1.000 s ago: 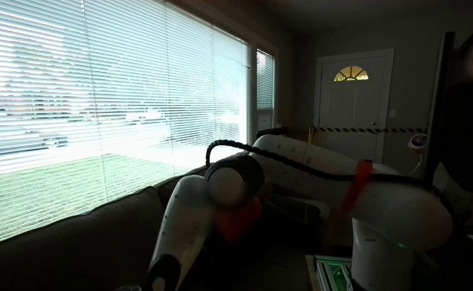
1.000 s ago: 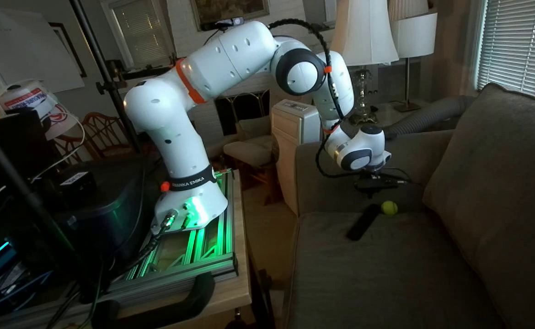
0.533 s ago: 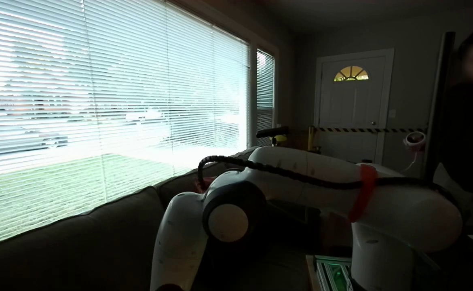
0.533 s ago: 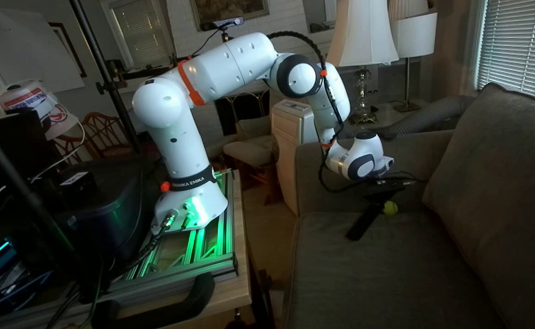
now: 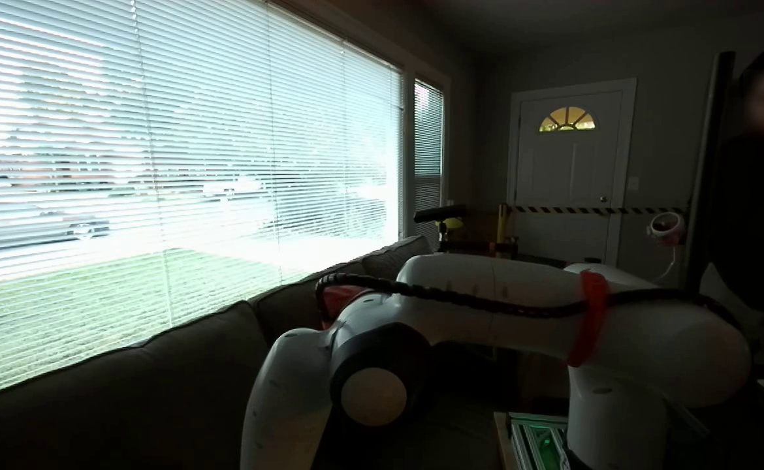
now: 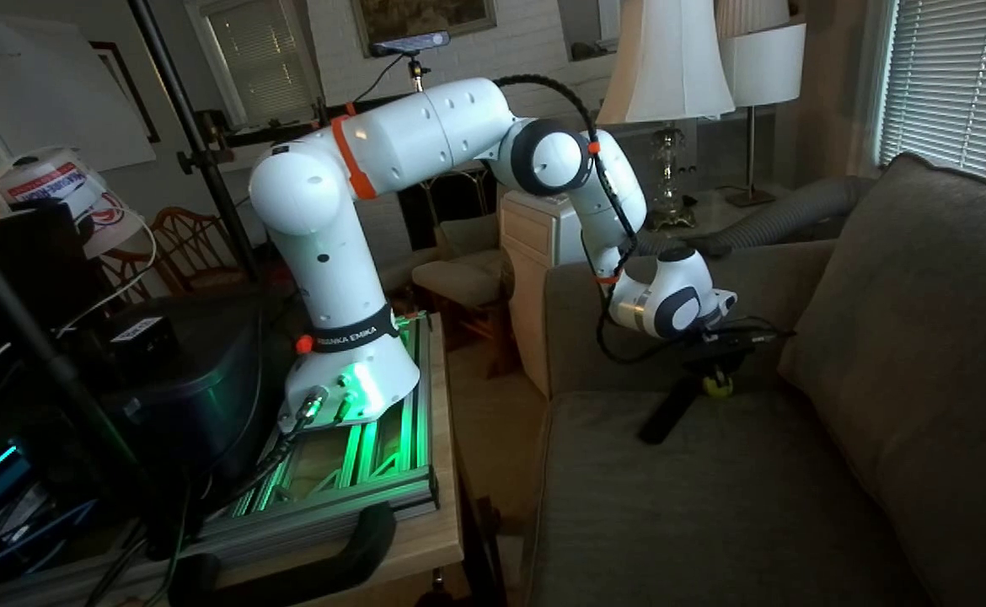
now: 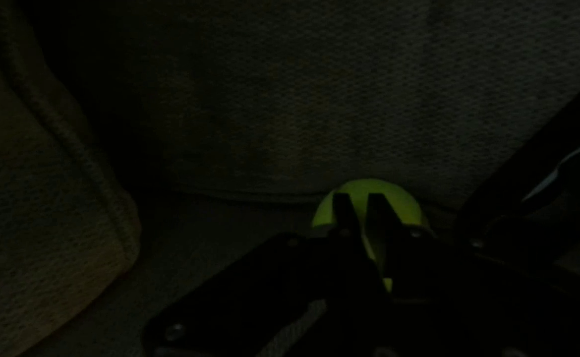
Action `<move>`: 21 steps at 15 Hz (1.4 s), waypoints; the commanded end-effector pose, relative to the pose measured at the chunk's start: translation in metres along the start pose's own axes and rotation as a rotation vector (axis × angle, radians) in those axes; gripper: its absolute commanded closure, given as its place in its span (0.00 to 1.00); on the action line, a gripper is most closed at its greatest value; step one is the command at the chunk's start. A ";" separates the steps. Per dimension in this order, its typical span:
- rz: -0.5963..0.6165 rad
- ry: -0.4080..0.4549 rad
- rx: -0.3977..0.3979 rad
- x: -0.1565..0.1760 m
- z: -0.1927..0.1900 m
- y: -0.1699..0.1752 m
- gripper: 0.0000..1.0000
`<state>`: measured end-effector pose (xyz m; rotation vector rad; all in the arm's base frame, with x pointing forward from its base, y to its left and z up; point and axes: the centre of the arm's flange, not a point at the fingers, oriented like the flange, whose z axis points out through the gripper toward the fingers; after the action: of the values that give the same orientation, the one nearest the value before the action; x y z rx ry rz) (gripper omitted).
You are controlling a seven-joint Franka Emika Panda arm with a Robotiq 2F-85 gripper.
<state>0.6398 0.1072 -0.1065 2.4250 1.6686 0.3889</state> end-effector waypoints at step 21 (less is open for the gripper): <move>0.220 0.087 0.273 -0.009 -0.004 -0.006 0.00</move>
<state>0.6387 0.1148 -0.0988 2.8370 1.5378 0.3953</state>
